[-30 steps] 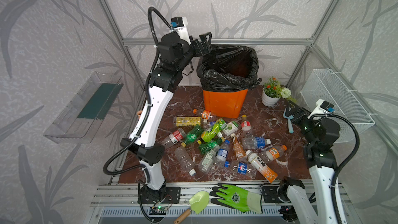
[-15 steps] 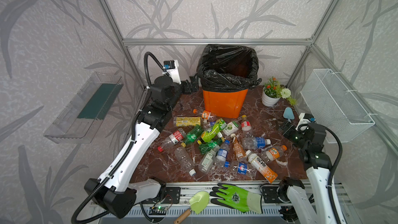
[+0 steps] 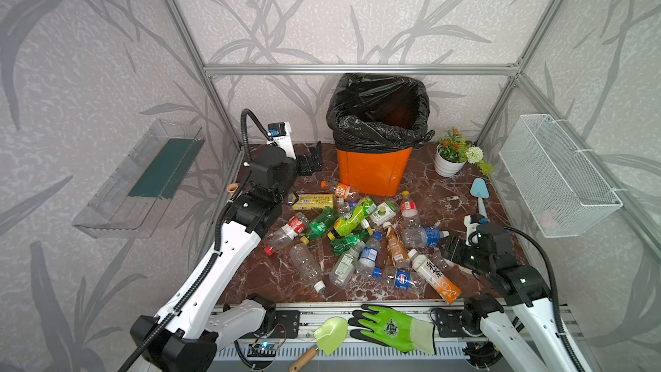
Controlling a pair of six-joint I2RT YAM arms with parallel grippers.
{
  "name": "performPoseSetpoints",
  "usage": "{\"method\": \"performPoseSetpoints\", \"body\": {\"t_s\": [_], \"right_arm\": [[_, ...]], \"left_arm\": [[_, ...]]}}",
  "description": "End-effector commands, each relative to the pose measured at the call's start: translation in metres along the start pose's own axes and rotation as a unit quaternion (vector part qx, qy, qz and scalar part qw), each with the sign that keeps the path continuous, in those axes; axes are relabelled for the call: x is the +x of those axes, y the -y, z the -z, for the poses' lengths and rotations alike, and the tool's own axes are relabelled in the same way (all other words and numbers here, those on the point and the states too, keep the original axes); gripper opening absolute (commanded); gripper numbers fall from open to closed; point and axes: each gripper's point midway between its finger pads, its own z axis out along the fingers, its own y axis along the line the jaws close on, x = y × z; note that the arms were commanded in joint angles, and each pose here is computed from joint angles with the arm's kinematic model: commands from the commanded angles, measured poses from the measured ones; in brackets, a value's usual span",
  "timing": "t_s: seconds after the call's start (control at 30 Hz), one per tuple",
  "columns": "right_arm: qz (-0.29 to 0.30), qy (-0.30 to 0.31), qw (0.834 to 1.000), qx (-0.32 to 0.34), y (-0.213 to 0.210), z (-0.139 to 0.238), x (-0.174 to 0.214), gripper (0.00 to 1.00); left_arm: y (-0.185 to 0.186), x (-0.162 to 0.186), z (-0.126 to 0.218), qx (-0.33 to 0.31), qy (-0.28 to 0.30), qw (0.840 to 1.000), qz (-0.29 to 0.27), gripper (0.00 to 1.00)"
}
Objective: Throw the plastic bottles in the bin
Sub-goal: 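Lower the right gripper onto the white milk tea bottle while the left arm withdraws, then close the right gripper around the white milk tea bottle's neck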
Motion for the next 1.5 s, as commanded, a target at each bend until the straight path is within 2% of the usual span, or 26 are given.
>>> {"method": "performPoseSetpoints", "body": {"t_s": [0.0,0.23,0.43,1.03,1.47], "right_arm": [[0.006,-0.027,0.998,0.054,0.014,-0.004,0.019,0.66],[0.066,-0.075,0.992,0.081,0.009,-0.019,0.046,0.67],[0.107,-0.098,0.984,0.102,0.003,-0.032,0.056,0.75],[0.159,-0.164,0.966,0.121,0.011,-0.047,0.086,0.75],[0.189,-0.174,0.957,0.138,0.01,-0.058,0.09,0.74]], "left_arm": [[-0.008,0.012,0.003,-0.014,-0.015,1.0,-0.003,0.99],[-0.008,0.019,0.0,-0.013,-0.023,1.0,0.004,0.99],[-0.011,0.022,-0.002,-0.021,-0.029,0.999,-0.004,0.99],[-0.012,0.037,-0.008,-0.022,-0.058,0.998,-0.011,0.99],[-0.014,0.044,-0.011,-0.026,-0.069,0.997,-0.018,0.99]]}}
